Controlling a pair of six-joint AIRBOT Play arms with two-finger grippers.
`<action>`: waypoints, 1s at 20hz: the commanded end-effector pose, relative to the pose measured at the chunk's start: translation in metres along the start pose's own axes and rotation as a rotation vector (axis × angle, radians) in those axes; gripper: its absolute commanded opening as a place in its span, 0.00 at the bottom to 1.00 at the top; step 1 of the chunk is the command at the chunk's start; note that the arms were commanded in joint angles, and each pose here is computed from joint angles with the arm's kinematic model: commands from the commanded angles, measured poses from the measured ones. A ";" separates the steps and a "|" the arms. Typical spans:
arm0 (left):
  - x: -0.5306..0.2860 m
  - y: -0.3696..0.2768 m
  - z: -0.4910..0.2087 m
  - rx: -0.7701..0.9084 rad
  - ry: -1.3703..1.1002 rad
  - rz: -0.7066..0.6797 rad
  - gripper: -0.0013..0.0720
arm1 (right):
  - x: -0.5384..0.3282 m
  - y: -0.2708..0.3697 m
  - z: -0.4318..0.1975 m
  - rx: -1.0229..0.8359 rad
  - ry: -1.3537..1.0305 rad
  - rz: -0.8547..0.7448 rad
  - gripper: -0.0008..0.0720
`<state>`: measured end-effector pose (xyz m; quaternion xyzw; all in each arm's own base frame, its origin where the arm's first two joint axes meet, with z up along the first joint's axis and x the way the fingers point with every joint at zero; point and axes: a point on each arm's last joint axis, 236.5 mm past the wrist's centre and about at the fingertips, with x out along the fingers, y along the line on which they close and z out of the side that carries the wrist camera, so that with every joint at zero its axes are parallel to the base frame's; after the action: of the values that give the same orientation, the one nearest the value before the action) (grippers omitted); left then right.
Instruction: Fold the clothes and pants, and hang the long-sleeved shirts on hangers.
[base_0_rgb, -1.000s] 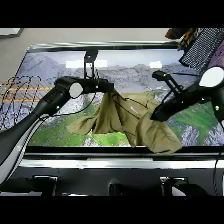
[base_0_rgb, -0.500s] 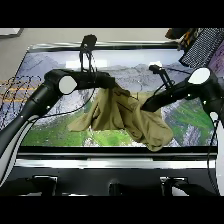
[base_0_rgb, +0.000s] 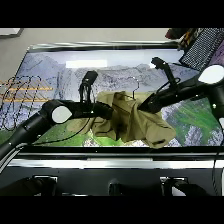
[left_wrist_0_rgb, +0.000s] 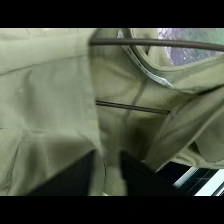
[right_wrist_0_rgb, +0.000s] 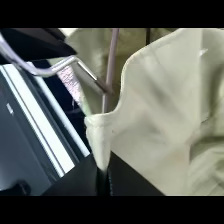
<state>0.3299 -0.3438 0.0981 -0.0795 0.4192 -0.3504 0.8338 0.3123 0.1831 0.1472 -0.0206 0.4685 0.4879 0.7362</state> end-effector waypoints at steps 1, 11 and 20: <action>-0.011 0.004 0.010 -0.028 -0.049 -0.007 0.82 | -0.011 0.014 -0.002 -0.070 0.000 -0.004 0.04; -0.093 0.030 0.046 0.282 -0.057 0.071 0.99 | 0.000 -0.005 -0.005 -0.485 0.024 -0.020 0.04; -0.070 0.066 -0.030 0.778 0.137 0.017 0.99 | 0.011 0.003 -0.003 -0.622 -0.004 0.079 0.04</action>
<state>0.3218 -0.2526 0.1183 0.2094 0.3312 -0.4431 0.8063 0.3134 0.1887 0.1392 -0.2206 0.3046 0.6218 0.6870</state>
